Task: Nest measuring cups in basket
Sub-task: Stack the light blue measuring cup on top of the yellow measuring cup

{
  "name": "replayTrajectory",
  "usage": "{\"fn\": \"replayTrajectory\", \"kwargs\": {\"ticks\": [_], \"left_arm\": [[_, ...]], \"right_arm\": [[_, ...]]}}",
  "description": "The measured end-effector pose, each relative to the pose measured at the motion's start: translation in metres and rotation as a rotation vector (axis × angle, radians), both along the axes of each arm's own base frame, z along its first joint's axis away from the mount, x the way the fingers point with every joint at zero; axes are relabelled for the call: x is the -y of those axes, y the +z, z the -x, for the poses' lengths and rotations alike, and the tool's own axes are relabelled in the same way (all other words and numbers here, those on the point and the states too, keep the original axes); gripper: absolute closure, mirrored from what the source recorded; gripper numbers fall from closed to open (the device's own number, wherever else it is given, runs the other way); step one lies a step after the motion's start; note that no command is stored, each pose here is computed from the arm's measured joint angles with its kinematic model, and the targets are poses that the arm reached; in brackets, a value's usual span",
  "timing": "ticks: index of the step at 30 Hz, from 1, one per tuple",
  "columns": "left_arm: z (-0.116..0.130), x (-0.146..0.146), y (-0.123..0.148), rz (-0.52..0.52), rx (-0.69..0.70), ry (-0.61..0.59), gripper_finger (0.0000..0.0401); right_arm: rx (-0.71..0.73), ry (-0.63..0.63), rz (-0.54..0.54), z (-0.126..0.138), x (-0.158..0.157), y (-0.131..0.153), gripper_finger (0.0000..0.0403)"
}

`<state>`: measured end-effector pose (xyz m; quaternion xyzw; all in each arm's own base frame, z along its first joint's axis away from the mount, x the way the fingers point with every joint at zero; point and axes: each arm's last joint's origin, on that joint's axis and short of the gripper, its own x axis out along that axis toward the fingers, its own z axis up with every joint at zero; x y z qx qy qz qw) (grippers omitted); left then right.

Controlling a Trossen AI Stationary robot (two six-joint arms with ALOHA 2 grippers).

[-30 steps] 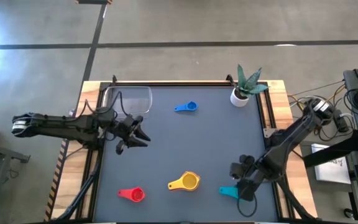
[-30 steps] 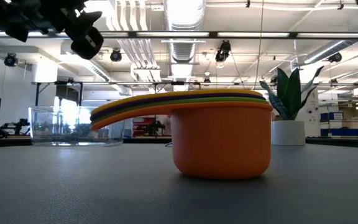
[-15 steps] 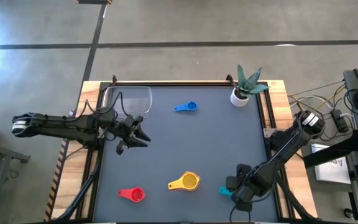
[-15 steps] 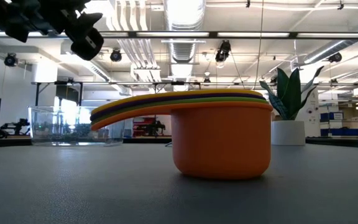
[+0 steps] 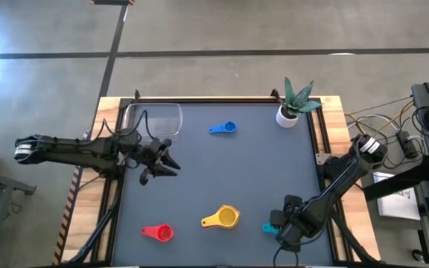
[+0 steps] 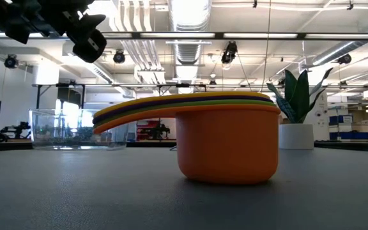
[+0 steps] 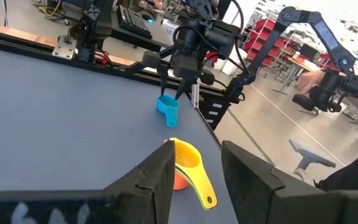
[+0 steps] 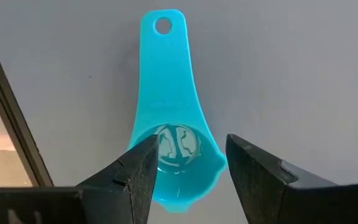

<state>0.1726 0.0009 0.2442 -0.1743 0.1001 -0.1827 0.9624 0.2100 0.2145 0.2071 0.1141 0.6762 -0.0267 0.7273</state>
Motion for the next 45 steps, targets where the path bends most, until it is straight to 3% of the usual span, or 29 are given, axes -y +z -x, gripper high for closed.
{"fn": "replayTrajectory", "kwargs": {"ticks": [27,37,45], "left_arm": [[0.0,0.0,0.0,-0.002,-0.001,-0.002,0.0287],[0.0,0.0,0.0,-0.004,0.0,-0.003,0.0287],[0.0,0.0,-0.001,-0.014,0.001,-0.004,0.0287]], "right_arm": [[0.033,-0.002,-0.003,0.003,0.004,0.008,0.0225],[0.033,-0.097,-0.023,0.026,0.025,0.008,0.0225],[0.07,-0.121,-0.08,0.028,0.025,-0.012,0.0225]]}}
